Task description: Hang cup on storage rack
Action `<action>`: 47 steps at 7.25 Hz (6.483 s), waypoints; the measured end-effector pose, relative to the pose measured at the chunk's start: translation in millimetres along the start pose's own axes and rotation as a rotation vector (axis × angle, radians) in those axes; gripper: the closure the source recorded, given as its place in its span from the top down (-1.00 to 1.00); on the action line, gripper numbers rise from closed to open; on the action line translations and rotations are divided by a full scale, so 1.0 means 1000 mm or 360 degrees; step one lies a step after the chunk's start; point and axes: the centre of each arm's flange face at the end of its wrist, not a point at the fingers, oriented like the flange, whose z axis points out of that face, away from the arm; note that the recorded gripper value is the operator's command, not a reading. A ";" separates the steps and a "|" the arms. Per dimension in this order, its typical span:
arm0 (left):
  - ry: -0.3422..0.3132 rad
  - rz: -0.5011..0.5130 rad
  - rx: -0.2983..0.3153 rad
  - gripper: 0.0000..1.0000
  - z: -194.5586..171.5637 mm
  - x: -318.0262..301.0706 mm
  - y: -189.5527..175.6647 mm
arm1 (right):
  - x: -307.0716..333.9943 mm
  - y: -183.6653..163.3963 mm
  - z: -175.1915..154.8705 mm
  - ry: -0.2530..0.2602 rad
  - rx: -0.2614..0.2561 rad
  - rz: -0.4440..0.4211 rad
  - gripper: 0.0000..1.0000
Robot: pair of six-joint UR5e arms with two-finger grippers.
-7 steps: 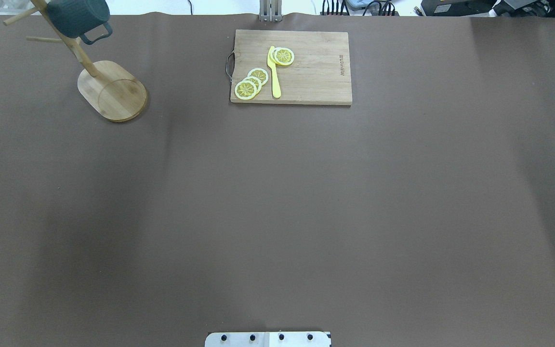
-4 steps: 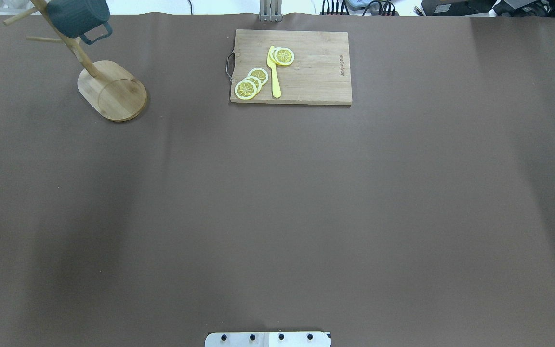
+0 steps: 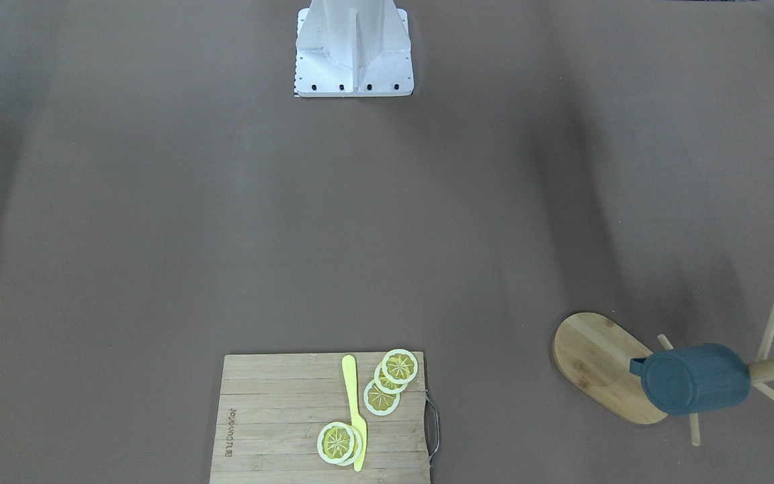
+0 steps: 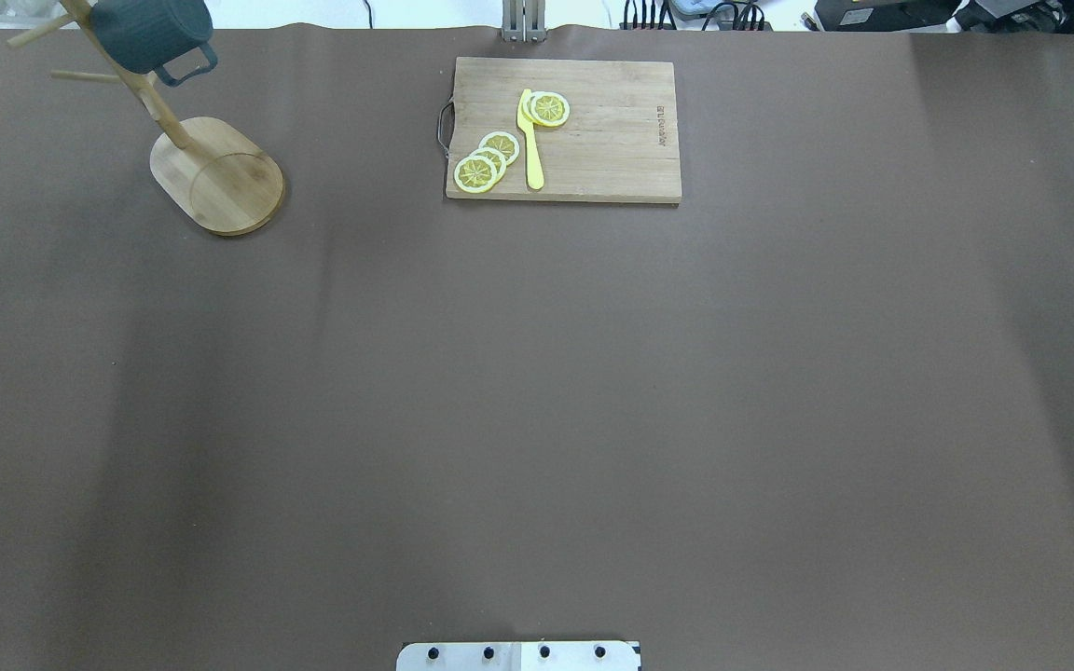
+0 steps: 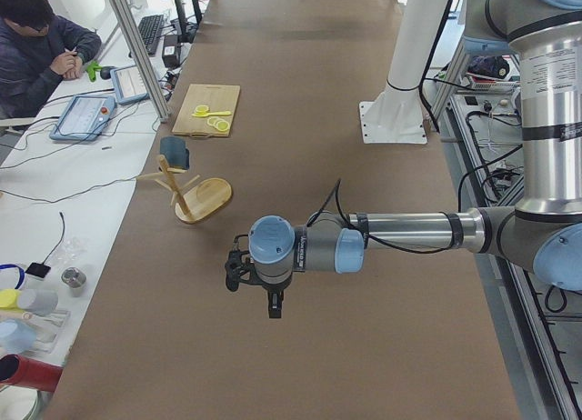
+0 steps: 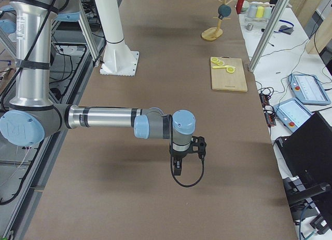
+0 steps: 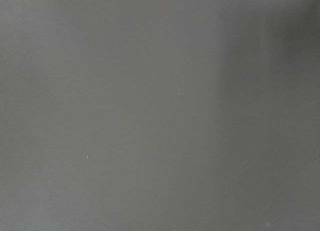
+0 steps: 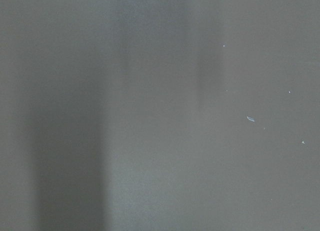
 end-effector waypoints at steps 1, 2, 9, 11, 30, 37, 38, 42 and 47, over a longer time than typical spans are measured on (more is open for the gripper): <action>-0.0105 0.0001 0.0010 0.98 -0.003 -0.007 0.002 | 0.000 0.000 0.000 0.0000 0.0001 0.0000 1.00; -0.0226 0.0012 0.0026 0.98 -0.008 -0.010 0.002 | 0.000 0.000 0.000 0.0000 0.0001 -0.0001 1.00; -0.0311 0.0128 0.0110 0.98 -0.029 0.018 -0.010 | -0.004 -0.001 -0.001 -0.0031 0.0004 -0.0008 1.00; -0.0263 0.0145 0.0115 0.98 -0.031 0.025 -0.009 | -0.005 -0.001 -0.001 -0.0047 0.0003 -0.0008 1.00; -0.0177 0.0143 0.0104 0.98 -0.029 0.030 -0.007 | -0.009 0.002 0.001 -0.0131 -0.0005 -0.0014 1.00; -0.0185 0.0148 0.0110 0.98 -0.030 0.031 -0.009 | -0.010 0.002 0.001 -0.0138 -0.0008 -0.0017 1.00; -0.0185 0.0148 0.0109 0.98 -0.030 0.030 -0.009 | -0.010 0.003 0.001 -0.0144 -0.0008 -0.0017 1.00; -0.0185 0.0145 0.0106 0.98 -0.029 0.030 -0.008 | -0.011 0.004 0.002 -0.0171 -0.0010 -0.0019 1.00; -0.0181 0.0144 0.0105 0.98 -0.029 0.029 -0.008 | -0.012 0.005 0.003 -0.0178 -0.0014 -0.0018 1.00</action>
